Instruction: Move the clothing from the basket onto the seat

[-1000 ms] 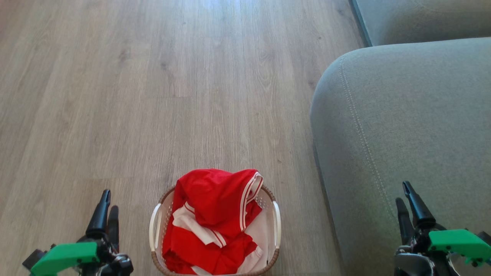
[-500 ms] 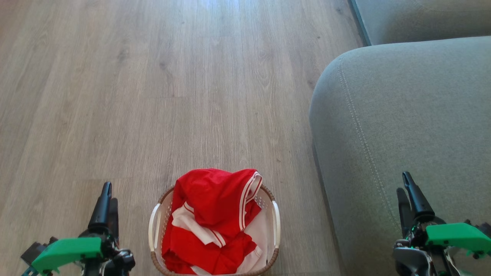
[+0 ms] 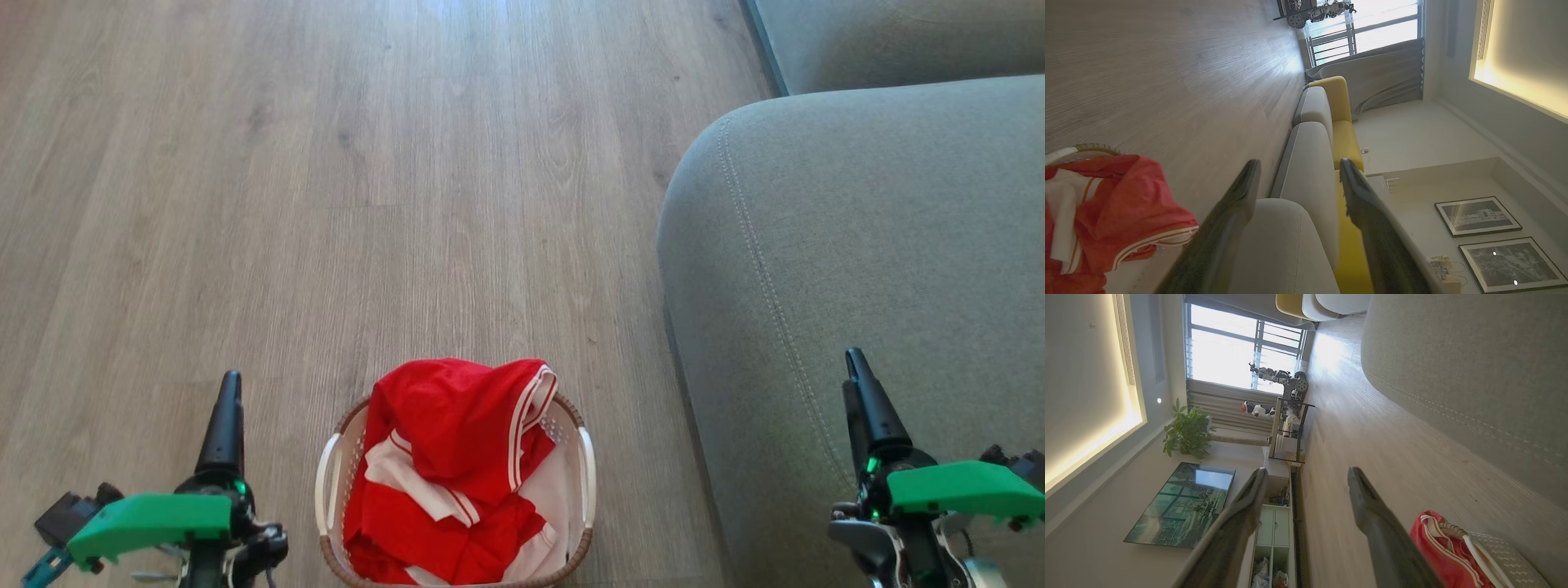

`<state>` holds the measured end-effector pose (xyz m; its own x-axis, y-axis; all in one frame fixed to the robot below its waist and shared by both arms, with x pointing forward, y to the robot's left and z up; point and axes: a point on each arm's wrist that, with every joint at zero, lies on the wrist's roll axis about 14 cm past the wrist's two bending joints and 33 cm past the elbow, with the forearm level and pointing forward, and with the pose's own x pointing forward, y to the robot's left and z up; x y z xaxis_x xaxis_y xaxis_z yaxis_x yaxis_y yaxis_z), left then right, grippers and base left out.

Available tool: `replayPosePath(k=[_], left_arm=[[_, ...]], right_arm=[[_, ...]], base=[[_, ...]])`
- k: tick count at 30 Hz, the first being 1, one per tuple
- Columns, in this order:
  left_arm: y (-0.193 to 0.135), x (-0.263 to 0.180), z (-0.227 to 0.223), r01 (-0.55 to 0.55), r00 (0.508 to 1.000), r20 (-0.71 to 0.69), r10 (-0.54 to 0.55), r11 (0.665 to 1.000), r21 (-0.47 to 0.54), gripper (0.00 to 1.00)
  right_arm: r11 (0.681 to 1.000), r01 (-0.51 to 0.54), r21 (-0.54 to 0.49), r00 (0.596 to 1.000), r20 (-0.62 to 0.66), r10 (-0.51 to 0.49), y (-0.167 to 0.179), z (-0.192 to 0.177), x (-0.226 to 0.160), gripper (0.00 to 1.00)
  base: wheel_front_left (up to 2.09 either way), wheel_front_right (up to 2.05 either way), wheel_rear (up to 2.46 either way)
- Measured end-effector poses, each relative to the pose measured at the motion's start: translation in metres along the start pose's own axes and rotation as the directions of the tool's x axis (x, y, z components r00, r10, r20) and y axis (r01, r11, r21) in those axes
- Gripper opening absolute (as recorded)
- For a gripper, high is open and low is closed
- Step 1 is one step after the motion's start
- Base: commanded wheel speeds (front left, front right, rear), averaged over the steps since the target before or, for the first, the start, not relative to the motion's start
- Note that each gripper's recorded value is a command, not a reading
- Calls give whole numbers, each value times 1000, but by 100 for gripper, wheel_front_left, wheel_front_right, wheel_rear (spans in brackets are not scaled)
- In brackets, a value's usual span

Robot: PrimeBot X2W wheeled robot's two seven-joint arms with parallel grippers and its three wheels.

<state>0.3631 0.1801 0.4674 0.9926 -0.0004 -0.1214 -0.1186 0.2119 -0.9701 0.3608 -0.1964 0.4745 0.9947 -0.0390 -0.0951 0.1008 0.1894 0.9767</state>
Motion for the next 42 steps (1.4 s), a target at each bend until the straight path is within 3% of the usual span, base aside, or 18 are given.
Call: replayPosePath(k=[8, 16, 25, 42], left_arm=[[-6, 2, -7, 22, 1000, -19, -19, 989, 148, 100], [-12, 3, -10, 40, 999, -27, -34, 952, 304, 100], [-18, 5, -14, 64, 998, -35, -54, 881, 469, 100], [-24, 9, -15, 82, 996, -29, -82, 767, 636, 100]], right_arm=[[989, -21, -147, 1000, -3, 20, 6, 2, 1, 100], [962, -41, -269, 999, -2, 42, 12, 1, 1, 100], [908, -62, -414, 998, -3, 67, 18, 3, 1, 100], [786, -101, -610, 994, -21, 112, 28, 1, 1, 100]], base=[[0, 0, 0], [0, 0, 0], [0, 0, 0], [0, 0, 0]])
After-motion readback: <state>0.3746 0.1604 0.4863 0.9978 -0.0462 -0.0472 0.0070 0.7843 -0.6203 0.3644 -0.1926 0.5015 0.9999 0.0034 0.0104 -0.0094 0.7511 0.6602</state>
